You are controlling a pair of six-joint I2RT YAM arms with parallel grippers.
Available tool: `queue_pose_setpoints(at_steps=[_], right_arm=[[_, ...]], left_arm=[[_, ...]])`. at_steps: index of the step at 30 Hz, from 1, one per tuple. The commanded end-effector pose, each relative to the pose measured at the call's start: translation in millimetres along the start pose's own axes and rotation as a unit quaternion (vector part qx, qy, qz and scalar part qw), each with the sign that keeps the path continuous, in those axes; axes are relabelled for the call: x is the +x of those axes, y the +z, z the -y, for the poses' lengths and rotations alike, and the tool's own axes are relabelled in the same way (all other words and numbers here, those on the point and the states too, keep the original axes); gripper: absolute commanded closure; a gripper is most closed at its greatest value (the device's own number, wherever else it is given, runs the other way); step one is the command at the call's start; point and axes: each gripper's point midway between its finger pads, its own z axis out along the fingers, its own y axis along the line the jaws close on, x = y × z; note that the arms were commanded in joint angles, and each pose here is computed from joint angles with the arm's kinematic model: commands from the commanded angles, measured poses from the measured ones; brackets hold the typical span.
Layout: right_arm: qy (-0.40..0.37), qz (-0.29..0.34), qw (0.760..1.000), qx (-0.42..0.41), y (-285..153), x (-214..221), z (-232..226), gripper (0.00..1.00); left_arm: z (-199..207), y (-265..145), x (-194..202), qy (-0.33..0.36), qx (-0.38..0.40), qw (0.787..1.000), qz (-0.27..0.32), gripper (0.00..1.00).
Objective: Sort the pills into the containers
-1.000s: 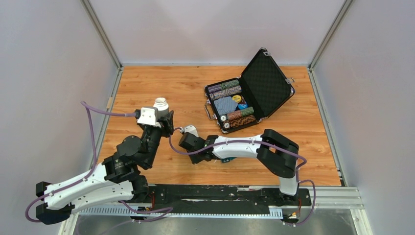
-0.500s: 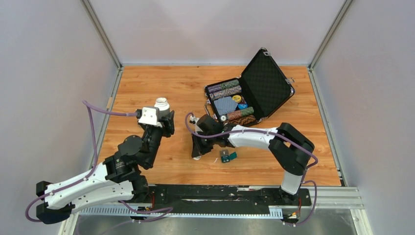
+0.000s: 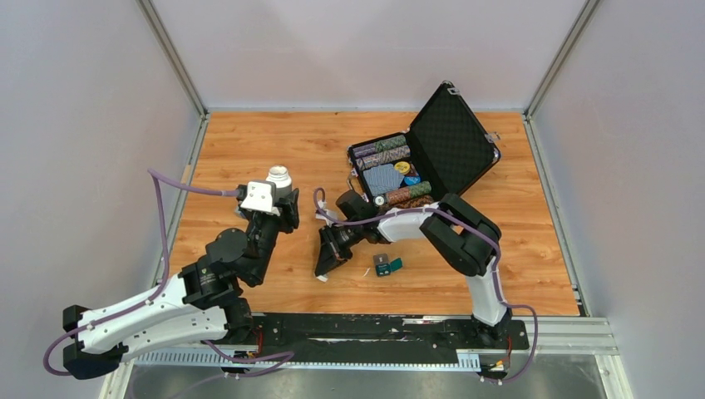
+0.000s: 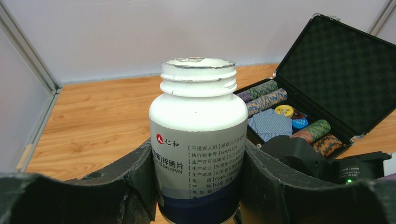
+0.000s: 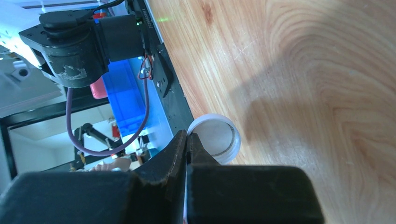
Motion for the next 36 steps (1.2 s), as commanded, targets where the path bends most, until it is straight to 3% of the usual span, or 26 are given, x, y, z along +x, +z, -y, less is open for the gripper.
queue_pose_setpoints(at_steps=[1,19,36], right_arm=[[-0.020,-0.015,0.997,-0.075,-0.7,-8.6,-29.4,1.00],[0.061,-0.040,0.995,-0.069,11.3,-15.7,11.3,0.98],[0.058,-0.008,0.997,-0.059,-2.1,-31.5,9.6,0.67]], left_arm=[[-1.4,0.4,-20.3,-0.033,-0.005,0.999,0.019,1.00],[-0.7,0.7,-20.2,-0.032,-0.004,0.999,0.018,1.00],[-3.4,-1.0,-18.9,-0.039,-0.006,0.999,0.018,1.00]])
